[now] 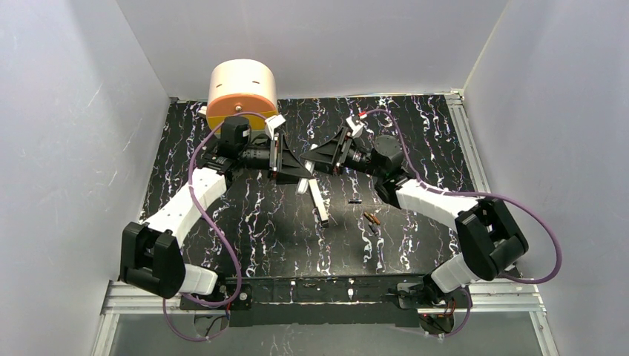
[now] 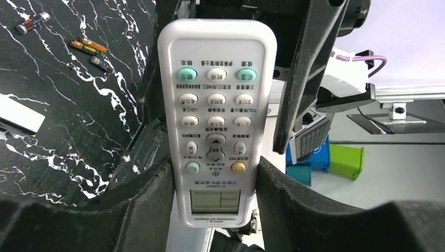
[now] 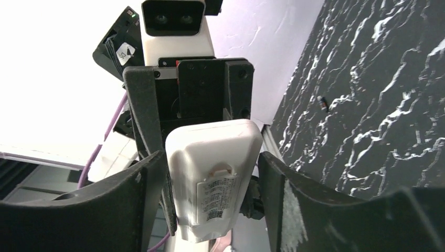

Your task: Load the batteries into the remote control

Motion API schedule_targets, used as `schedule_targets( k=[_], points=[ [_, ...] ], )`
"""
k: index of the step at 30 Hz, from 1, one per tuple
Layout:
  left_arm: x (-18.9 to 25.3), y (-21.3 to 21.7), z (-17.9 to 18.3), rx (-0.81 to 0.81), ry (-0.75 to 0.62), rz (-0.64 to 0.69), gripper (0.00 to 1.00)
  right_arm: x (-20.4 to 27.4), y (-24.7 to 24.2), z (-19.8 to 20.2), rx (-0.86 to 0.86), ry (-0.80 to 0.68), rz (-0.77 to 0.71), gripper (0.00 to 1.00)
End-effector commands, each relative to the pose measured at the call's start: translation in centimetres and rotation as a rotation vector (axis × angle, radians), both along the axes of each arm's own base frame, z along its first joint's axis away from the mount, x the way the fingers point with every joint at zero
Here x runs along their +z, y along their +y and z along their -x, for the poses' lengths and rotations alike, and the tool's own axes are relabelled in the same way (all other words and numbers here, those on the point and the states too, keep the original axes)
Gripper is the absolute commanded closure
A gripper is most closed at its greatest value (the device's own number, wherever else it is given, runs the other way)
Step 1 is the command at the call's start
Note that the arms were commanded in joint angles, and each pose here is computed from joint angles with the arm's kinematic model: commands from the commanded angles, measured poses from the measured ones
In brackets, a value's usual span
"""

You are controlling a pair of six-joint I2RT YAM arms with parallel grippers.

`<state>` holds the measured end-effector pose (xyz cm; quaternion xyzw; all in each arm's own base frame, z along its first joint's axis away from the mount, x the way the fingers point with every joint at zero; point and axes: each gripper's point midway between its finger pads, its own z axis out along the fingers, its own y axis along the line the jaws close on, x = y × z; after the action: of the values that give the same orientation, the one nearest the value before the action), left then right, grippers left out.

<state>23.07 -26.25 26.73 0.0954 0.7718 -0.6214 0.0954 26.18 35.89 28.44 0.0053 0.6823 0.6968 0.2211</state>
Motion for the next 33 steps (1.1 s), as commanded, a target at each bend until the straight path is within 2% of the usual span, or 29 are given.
schedule_targets(
  k=[1,4,6,7,9,12,16,18,21,23,27,33],
  points=[
    [2.6,0.1,0.8,-0.019,-0.052,0.069,0.66,2.7,0.5,1.1,0.056,-0.012,-0.112,0.33],
    [2.5,0.2,0.4,0.003,-0.066,0.059,0.54,3.0,0.5,0.8,0.039,0.040,-0.146,0.48],
    [1.8,0.2,0.0,0.041,-0.082,0.026,0.38,2.8,0.3,0.2,0.000,0.087,-0.157,0.57],
    [1.3,0.4,-0.4,0.071,-0.093,-0.003,0.31,2.5,0.2,-0.1,-0.023,0.114,-0.154,0.60],
    [0.1,0.9,-1.7,0.159,-0.138,-0.080,0.26,1.4,0.1,-1.1,-0.082,0.180,-0.122,0.62],
    [-1.2,2.4,-3.8,0.321,-0.221,-0.195,0.25,-1.9,0.0,-2.7,-0.177,0.326,0.000,0.62],
    [-1.8,3.4,-4.7,0.436,-0.392,-0.193,0.25,-5.8,-0.2,-3.8,-0.258,0.512,0.135,0.64],
    [-2.9,2.9,-3.8,0.408,-0.514,-0.236,0.27,-5.9,0.3,-4.1,-0.247,0.548,0.134,0.68],
    [-4.6,2.5,-2.6,0.370,-0.631,-0.310,0.28,-6.5,0.7,-4.3,-0.256,0.597,0.176,0.68],
    [-5.2,2.2,-1.9,0.344,-0.647,-0.321,0.30,-6.9,0.6,-4.3,-0.279,0.633,0.196,0.68],
    [-6.5,3.2,-2.7,0.422,-0.639,-0.378,0.37,-8.1,0.4,-4.1,-0.308,0.700,0.232,0.68],
    [-5.7,2.9,-3.1,0.467,-0.688,-0.336,0.40,-8.9,0.7,-3.1,-0.288,0.763,0.260,0.68]
  ],
)
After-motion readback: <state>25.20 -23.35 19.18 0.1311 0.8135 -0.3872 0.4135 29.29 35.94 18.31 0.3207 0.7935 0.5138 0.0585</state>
